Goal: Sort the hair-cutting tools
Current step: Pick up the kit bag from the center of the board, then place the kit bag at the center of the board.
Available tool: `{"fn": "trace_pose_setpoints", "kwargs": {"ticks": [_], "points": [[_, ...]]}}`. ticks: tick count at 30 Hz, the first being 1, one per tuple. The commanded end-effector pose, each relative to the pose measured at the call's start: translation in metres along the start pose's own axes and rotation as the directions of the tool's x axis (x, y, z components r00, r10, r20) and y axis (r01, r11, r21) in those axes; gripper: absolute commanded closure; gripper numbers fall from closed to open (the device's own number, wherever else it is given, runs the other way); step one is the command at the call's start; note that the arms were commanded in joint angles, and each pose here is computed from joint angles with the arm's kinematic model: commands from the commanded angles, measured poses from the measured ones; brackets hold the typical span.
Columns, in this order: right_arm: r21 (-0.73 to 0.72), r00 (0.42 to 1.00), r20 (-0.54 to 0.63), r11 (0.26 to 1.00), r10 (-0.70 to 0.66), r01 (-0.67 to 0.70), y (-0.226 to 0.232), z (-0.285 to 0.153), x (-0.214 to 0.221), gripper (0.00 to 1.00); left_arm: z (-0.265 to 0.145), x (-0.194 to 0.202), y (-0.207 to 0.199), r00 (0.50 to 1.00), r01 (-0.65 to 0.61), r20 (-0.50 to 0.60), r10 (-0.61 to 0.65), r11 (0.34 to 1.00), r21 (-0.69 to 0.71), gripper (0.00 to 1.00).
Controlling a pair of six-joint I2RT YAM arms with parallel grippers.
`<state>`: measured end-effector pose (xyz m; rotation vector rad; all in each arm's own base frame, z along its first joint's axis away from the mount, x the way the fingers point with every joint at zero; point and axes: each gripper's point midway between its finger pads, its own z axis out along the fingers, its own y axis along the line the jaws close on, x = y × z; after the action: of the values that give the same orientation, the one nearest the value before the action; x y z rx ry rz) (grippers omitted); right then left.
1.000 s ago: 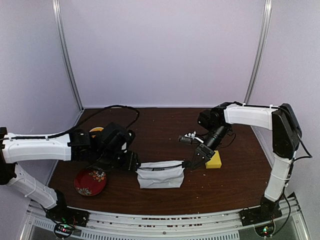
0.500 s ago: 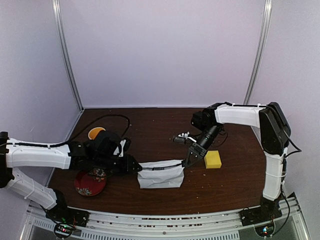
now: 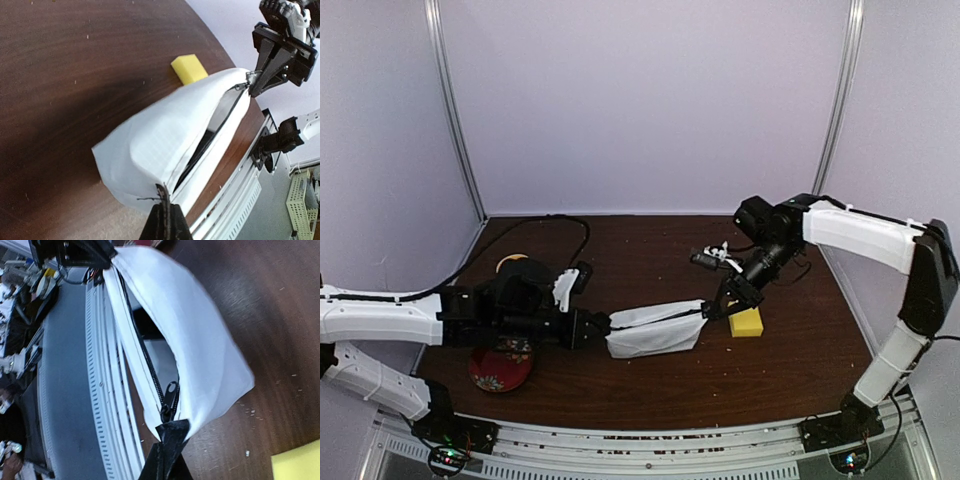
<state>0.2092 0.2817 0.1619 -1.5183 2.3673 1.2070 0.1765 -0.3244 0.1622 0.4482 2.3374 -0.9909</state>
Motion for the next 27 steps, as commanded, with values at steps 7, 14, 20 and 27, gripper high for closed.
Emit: {"fn": "trace_pose_setpoints", "kwargs": {"ticks": [7,14,20,27], "points": [[0.047,0.999,0.028,0.998,-0.034,0.032,-0.017,-0.011,-0.015,1.0,0.034,-0.047,-0.061,0.968,-0.248,0.072,0.241,0.962,0.115,1.0],[0.148,0.996,0.05,0.986,0.071,-0.077,-0.053,-0.018,0.002,1.0,-0.011,-0.052,-0.012,0.958,-0.04,0.284,0.039,0.999,0.0,1.0],[0.038,0.999,-0.05,0.999,0.009,-0.007,-0.025,0.012,-0.009,1.0,-0.007,-0.043,-0.006,0.972,-0.027,0.232,0.033,0.999,-0.03,1.0],[0.024,0.996,-0.072,0.999,0.05,-0.048,-0.03,0.023,0.003,1.0,0.018,-0.02,0.01,0.993,0.012,0.115,-0.001,0.995,-0.098,1.0]]}}
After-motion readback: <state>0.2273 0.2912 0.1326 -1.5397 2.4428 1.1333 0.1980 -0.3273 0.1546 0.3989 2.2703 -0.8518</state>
